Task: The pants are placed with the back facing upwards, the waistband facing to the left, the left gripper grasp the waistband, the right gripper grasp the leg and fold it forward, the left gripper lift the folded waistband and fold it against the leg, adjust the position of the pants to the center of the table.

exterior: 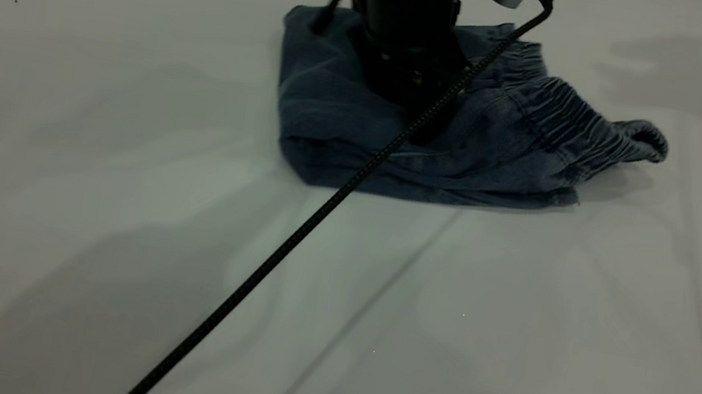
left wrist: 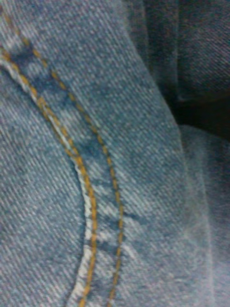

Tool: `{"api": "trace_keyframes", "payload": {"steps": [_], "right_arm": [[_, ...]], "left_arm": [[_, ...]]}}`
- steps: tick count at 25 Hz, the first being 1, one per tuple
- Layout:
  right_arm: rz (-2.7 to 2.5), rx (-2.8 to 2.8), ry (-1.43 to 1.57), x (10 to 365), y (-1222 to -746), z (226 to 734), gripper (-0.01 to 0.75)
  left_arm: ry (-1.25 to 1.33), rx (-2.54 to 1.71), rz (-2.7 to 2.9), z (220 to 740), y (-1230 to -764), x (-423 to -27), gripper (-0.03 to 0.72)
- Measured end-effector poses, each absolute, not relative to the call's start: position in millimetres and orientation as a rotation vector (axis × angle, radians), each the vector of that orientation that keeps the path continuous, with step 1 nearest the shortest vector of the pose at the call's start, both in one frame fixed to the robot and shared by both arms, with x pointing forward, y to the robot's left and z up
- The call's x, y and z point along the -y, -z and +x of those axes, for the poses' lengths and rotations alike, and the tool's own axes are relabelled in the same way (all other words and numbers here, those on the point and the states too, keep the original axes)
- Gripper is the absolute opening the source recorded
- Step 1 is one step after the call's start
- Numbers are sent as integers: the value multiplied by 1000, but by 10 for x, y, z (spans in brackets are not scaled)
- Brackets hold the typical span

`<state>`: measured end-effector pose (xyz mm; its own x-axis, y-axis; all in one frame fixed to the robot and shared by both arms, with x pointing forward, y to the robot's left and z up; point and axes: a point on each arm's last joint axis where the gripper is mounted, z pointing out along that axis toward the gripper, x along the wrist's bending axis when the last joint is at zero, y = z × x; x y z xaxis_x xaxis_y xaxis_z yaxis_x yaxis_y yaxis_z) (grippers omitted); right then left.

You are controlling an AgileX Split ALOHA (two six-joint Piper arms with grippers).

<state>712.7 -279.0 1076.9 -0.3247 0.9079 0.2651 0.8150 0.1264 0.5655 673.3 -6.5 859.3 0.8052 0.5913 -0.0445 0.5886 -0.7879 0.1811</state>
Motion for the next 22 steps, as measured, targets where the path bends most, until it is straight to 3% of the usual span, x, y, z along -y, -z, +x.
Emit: {"api": "trace_keyframes", "payload": {"steps": [9,14,22], "right_arm": [[1702,-2253,-985,2781,-10912,7081,475],[1604,-2226,-1037,2759,-11485,6795,475],[1463,-2058,-1178,2714,-12587,5877,475]], "left_arm": [[-189,-980,2591,6906,-9275,177,465],[-347,-990,2490,6877,-9955,102,464],[-707,-1080,2216,6558,-11438,-327,464]]}}
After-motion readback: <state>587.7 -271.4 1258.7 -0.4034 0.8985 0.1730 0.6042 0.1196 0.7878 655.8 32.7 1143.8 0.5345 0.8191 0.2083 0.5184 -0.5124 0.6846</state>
